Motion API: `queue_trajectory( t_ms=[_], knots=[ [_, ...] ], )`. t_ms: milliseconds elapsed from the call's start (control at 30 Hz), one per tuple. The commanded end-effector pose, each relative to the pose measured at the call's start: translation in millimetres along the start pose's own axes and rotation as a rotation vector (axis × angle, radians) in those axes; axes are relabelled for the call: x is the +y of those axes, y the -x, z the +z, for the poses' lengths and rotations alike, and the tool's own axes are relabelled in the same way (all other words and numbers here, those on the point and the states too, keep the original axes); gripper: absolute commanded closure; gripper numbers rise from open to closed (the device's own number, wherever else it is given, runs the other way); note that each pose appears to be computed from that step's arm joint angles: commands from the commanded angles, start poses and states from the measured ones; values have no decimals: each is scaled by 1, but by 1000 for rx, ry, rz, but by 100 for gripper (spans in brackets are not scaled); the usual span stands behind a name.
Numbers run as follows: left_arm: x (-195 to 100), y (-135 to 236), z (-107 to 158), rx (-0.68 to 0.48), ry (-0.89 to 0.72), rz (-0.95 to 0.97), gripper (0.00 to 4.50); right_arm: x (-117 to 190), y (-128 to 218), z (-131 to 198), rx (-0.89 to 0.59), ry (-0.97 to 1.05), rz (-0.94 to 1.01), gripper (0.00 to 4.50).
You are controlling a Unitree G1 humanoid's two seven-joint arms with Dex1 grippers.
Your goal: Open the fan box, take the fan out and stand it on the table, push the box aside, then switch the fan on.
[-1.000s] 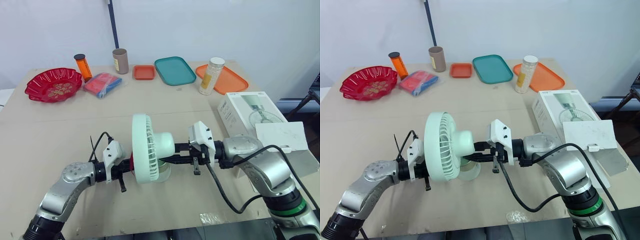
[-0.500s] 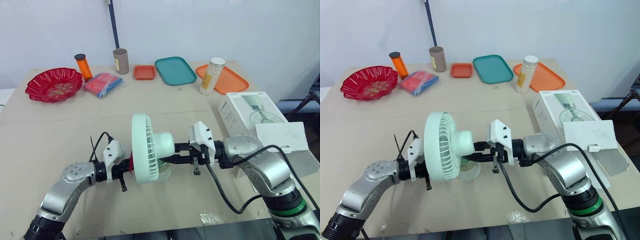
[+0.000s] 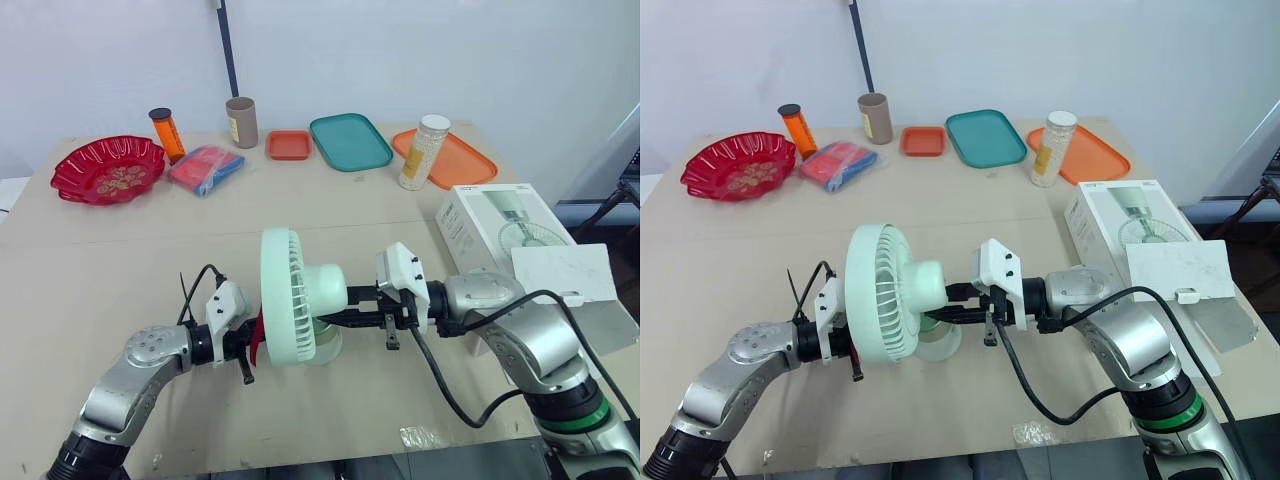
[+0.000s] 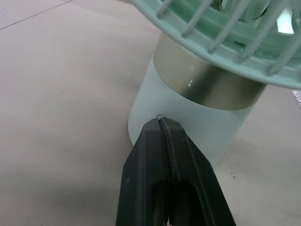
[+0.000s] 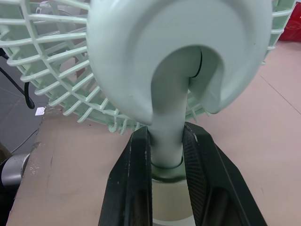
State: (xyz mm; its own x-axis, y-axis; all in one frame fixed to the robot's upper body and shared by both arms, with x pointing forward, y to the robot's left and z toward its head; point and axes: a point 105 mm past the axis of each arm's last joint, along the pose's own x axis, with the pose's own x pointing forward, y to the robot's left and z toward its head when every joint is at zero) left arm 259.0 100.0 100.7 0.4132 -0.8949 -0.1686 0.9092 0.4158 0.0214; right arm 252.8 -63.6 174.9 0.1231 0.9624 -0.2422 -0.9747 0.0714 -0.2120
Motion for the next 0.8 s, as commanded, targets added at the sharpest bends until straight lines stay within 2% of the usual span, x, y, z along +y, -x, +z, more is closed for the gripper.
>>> queue_trajectory(
  t_ms=[33,800],
  knots=[
    [-8,-2,13,-39,-30,-30,445,1,-2,2,5,21,4,414],
    [-10,-3,12,-47,-16,-11,445,0,-2,1,13,21,7,414]
  ],
)
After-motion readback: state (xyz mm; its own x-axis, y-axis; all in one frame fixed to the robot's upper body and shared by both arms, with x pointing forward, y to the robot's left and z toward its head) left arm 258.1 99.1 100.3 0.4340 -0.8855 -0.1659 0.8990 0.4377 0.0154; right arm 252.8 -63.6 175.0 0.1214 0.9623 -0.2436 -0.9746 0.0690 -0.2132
